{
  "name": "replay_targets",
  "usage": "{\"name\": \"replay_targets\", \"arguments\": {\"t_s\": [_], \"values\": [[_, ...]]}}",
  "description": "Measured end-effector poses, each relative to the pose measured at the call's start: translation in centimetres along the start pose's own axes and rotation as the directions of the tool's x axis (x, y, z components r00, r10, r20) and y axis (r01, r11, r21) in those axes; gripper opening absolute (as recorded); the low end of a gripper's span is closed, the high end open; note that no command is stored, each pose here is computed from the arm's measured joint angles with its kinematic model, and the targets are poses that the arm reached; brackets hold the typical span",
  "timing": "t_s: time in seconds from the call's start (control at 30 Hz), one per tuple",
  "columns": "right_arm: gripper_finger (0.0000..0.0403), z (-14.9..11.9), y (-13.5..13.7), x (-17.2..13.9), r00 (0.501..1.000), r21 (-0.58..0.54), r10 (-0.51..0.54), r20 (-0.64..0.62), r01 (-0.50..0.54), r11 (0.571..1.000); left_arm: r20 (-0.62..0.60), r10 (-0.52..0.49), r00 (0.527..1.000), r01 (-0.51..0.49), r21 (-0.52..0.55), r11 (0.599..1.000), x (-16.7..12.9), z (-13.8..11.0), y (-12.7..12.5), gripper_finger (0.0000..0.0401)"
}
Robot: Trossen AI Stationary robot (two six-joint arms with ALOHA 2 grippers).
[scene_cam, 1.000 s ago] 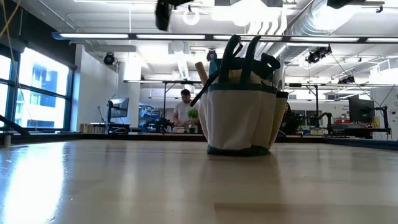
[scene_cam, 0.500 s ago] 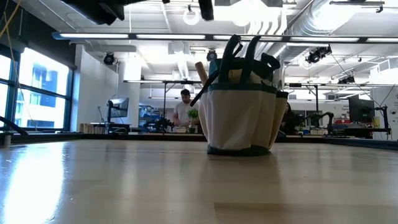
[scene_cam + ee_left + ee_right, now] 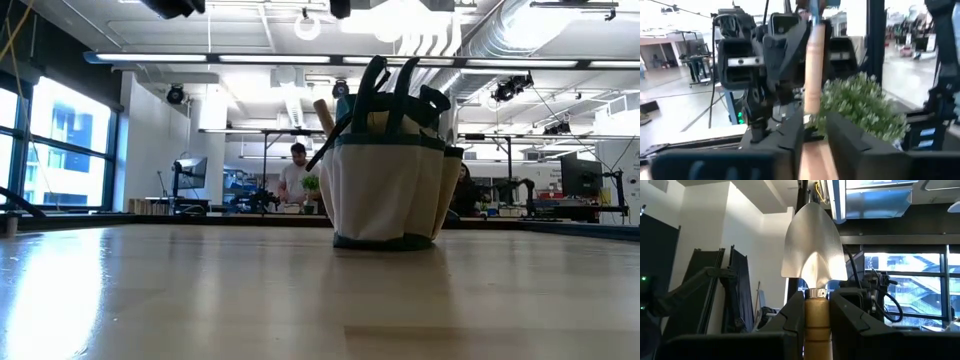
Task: Pick & Place Garden tools in Gardening bag
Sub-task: Put the brown trowel into the green gardening bag
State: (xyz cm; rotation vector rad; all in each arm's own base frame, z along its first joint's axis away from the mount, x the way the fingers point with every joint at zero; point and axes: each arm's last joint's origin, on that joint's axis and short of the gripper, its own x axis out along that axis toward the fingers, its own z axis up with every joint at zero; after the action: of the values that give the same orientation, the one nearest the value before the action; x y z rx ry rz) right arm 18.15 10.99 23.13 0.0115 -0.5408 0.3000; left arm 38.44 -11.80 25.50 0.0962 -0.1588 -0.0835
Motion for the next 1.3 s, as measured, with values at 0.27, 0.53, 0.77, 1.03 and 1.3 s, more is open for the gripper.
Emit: {"name": "replay_targets", "arguments": {"t_s": [0.27, 0.53, 0.77, 1.03, 1.3], "values": [[0.0053, -0.1, -0.4, 0.1, 1.000, -0.011, -0.014, 0.000, 0.014, 1.000, 0.021, 0.021, 1.000, -0.020, -0.047, 0.999, 0.8, 1.5, 0.1, 0.0195], [0.0053, -0.2, -1.5, 0.3, 1.000, -0.021, -0.026, 0.007, 0.026, 0.999, 0.001, 0.076, 0.997, -0.076, -0.059, 0.995, 3.3, 1.0, -0.4, 0.0236], [0.0053, -0.2, -1.7, 0.4, 1.000, -0.022, -0.026, 0.006, 0.026, 0.999, 0.026, 0.088, 0.996, -0.086, -0.064, 0.994, 4.2, 1.9, 0.3, 0.0237], [0.0053, -0.3, -1.8, 0.4, 1.000, -0.031, -0.030, -0.001, 0.030, 0.999, 0.028, 0.113, 0.993, -0.108, -0.148, 0.983, 4.8, 2.2, 2.2, 0.0237], [0.0053, -0.4, -1.9, 0.4, 0.999, -0.042, -0.041, -0.009, 0.040, 0.998, 0.040, 0.031, 0.999, -0.023, -0.191, 0.981, 5.2, 1.6, 2.2, 0.0237]]}}
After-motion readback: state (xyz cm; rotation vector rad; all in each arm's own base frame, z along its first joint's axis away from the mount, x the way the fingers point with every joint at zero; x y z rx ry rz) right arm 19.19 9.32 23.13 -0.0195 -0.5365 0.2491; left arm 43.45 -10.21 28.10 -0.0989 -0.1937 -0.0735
